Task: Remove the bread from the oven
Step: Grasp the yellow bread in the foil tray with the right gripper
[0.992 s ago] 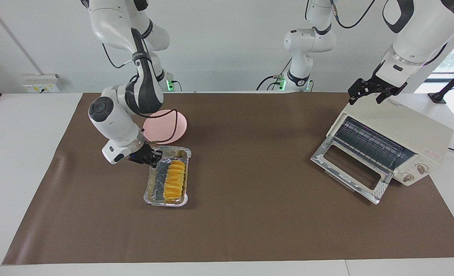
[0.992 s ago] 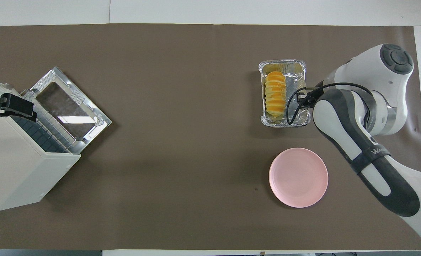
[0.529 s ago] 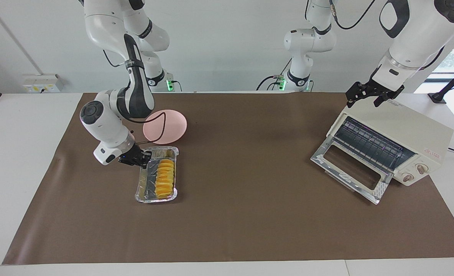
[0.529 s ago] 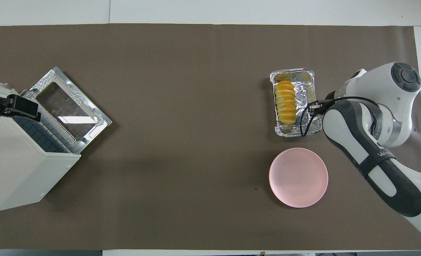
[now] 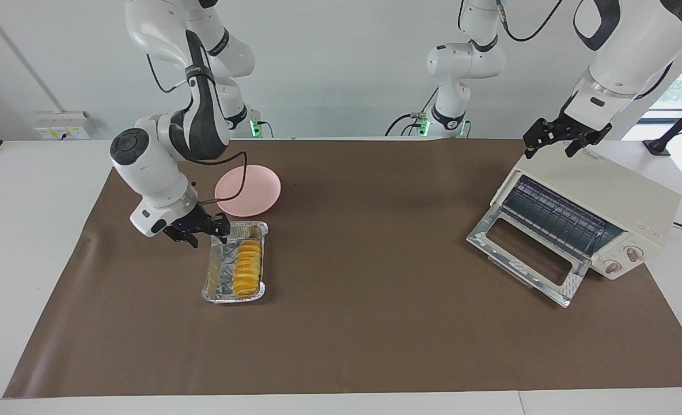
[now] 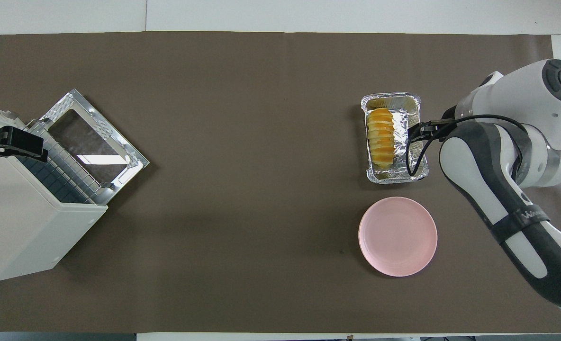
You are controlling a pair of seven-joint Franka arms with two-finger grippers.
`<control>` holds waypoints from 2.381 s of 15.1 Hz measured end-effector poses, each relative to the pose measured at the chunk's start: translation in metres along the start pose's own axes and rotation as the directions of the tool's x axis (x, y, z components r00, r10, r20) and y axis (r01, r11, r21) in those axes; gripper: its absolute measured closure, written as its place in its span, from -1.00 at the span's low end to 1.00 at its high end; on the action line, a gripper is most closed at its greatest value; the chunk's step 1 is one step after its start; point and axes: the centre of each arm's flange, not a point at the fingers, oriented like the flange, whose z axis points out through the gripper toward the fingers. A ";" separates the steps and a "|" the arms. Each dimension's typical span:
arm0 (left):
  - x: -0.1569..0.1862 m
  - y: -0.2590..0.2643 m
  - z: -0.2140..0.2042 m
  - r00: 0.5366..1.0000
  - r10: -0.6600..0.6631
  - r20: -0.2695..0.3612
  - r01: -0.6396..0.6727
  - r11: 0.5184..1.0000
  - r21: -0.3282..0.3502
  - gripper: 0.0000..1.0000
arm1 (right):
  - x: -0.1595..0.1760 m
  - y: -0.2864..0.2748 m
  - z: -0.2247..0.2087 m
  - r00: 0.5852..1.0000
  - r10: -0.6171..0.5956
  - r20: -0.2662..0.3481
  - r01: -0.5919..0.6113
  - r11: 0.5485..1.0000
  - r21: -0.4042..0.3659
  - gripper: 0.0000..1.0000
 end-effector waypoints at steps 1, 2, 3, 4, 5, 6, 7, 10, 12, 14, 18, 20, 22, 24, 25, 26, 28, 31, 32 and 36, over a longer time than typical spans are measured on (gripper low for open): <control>0.000 0.000 0.000 1.000 0.000 0.000 0.000 1.000 0.000 -1.00 | 0.000 -0.014 0.003 1.000 0.005 -0.003 -0.005 1.000 -0.002 -0.96; 0.000 0.000 0.000 1.000 -0.001 0.000 0.001 1.000 0.000 -1.00 | 0.001 -0.026 0.007 1.000 0.012 -0.007 -0.012 1.000 -0.002 -1.00; 0.000 0.000 0.000 1.000 -0.001 0.000 0.001 1.000 0.000 -1.00 | 0.002 -0.035 0.015 1.000 0.016 -0.007 -0.016 1.000 -0.002 -1.00; 0.000 0.000 0.000 1.000 -0.001 0.000 0.001 1.000 0.000 -1.00 | 0.002 -0.040 0.024 1.000 0.019 -0.008 -0.019 1.000 -0.002 -1.00; 0.000 0.000 0.000 1.000 -0.001 0.000 0.001 1.000 0.000 -1.00 | 0.001 -0.042 0.033 1.000 0.023 -0.012 -0.023 1.000 -0.001 -1.00; 0.000 0.000 0.000 1.000 -0.001 0.000 0.001 1.000 0.000 -1.00 | 0.000 -0.041 0.042 1.000 0.025 -0.014 -0.025 1.000 -0.001 -1.00; 0.000 0.000 0.000 1.000 -0.001 0.000 0.001 1.000 0.000 -1.00 | -0.001 -0.039 0.049 1.000 0.028 -0.014 -0.028 1.000 -0.002 -1.00; 0.000 0.000 0.000 1.000 -0.001 0.000 0.001 1.000 0.000 -1.00 | -0.003 -0.038 0.058 1.000 0.031 -0.006 -0.031 1.000 -0.003 -1.00; 0.000 0.000 0.000 1.000 -0.001 0.000 0.001 1.000 0.000 -1.00 | -0.004 -0.043 0.060 0.999 0.039 -0.002 -0.039 0.999 -0.003 -1.00; 0.000 0.000 0.000 1.000 -0.001 0.000 0.001 1.000 0.000 -1.00 | -0.006 -0.048 0.063 0.999 0.045 0.003 -0.045 0.999 -0.004 -0.92; 0.000 0.000 0.000 1.000 -0.001 0.000 0.001 1.000 0.000 -1.00 | -0.012 -0.054 0.075 0.999 0.040 0.001 -0.040 0.999 -0.004 -0.82; 0.000 0.000 0.000 1.000 -0.001 0.000 0.001 1.000 0.000 -1.00 | -0.014 -0.053 0.079 0.999 0.042 0.005 -0.042 0.999 -0.006 -0.72; 0.000 0.000 0.000 1.000 -0.001 0.000 0.001 1.000 0.000 -1.00 | -0.014 -0.052 0.080 0.999 0.043 0.006 -0.043 0.999 -0.006 -0.41; 0.000 0.000 0.000 1.000 -0.001 0.000 0.001 1.000 0.000 -1.00 | -0.015 -0.050 0.080 0.999 0.047 0.008 -0.047 0.999 -0.007 -0.32; 0.000 0.000 0.000 1.000 -0.001 0.000 0.001 1.000 0.000 -1.00 | -0.015 -0.049 0.080 0.999 0.048 0.008 -0.048 0.999 -0.007 -0.07; 0.000 0.000 0.000 1.000 -0.001 0.000 0.001 1.000 0.000 -1.00 | -0.015 -0.048 0.080 0.999 0.050 0.008 -0.050 0.999 -0.007 0.16; 0.000 0.000 0.000 1.000 -0.001 0.000 0.001 1.000 0.000 -1.00 | -0.014 -0.048 0.079 0.999 0.050 0.006 -0.050 0.999 -0.007 0.56; 0.000 0.000 0.000 1.000 -0.001 0.000 0.001 1.000 0.000 -1.00 | -0.014 -0.049 0.073 0.999 0.049 0.002 -0.049 0.999 -0.006 0.81; 0.000 0.000 0.000 1.000 -0.001 0.000 0.001 1.000 0.000 -1.00 | -0.014 -0.049 0.067 0.999 0.048 0.006 -0.048 0.999 -0.007 0.81; 0.000 0.000 0.000 1.000 -0.001 0.000 0.001 1.000 0.000 -1.00 | -0.013 -0.051 0.007 0.998 0.047 0.035 -0.046 0.999 -0.013 0.87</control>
